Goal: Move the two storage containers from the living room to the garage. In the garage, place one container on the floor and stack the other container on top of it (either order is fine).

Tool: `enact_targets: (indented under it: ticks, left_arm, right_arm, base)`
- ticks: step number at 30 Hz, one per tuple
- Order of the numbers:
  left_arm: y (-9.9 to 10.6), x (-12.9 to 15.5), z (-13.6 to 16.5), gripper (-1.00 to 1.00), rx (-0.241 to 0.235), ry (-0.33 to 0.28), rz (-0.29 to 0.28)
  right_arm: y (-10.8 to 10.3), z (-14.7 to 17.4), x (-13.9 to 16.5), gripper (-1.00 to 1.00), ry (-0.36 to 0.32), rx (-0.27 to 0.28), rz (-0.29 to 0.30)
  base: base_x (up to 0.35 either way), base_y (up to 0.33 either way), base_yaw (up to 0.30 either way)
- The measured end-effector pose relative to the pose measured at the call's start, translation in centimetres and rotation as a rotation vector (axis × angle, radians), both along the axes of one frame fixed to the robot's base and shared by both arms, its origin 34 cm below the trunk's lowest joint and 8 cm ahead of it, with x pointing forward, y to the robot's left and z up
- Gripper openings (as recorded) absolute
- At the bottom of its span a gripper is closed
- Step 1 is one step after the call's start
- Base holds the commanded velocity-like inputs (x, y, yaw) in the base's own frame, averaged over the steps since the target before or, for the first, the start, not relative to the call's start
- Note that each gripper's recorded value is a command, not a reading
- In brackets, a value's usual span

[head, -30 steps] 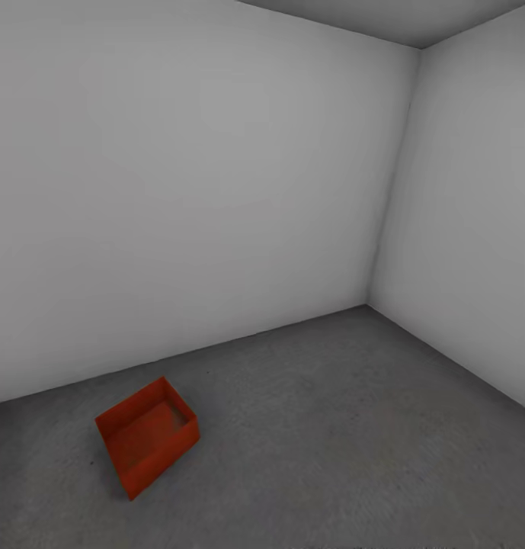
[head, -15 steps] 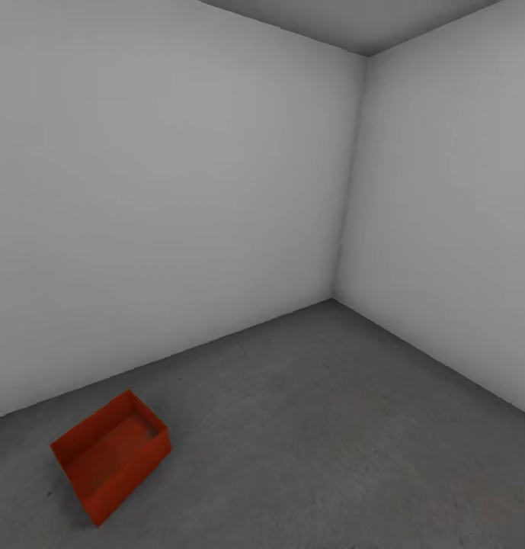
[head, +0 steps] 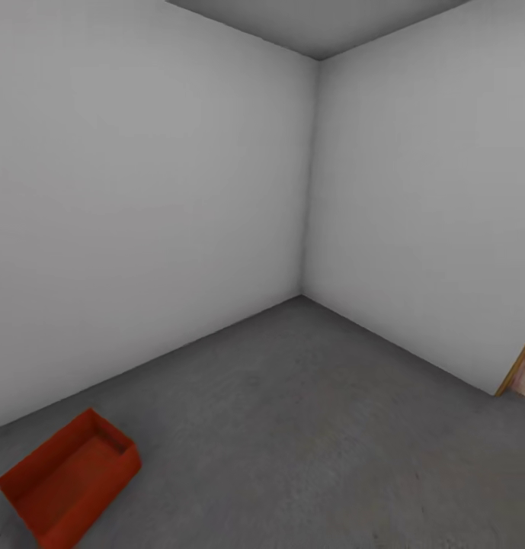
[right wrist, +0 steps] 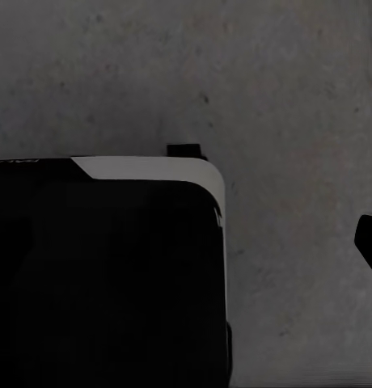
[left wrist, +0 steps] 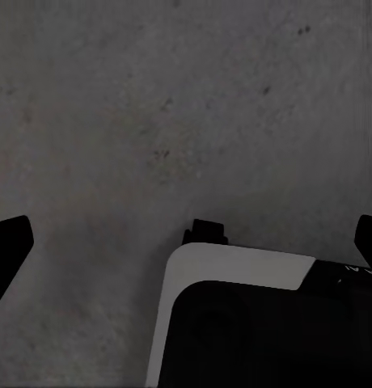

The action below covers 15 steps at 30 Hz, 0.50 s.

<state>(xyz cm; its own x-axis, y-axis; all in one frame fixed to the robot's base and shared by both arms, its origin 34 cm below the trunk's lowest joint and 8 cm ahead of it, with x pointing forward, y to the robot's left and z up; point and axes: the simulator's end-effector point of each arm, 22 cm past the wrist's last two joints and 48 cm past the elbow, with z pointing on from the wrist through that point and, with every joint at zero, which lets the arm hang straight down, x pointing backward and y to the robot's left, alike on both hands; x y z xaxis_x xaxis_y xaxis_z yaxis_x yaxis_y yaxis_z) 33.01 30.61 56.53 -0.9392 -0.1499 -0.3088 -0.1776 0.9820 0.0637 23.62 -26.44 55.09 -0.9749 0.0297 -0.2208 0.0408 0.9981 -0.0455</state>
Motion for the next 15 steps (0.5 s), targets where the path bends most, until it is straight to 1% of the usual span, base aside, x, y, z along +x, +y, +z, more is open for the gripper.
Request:
enact_targets:
  ticks: [4,12,15]
  left_arm:
    - [-0.2,0.0,0.0,1.0,-0.006,0.001,0.006]
    - [-2.2,-0.2,-0.2,1.0,-0.032,0.006,0.006]
    - [-2.4,-0.3,-0.2,1.0,-0.036,0.008,0.007]
  right_arm:
    - [0.1,0.0,0.0,1.0,0.0,0.002,0.0]
    - [0.1,0.0,0.0,1.0,0.0,0.002,0.0]
    - [0.1,0.0,0.0,1.0,0.0,0.001,0.0]
  base:
    - [0.0,0.0,-0.295]
    - [0.0,0.0,-0.295]
    - [0.0,0.0,-0.295]
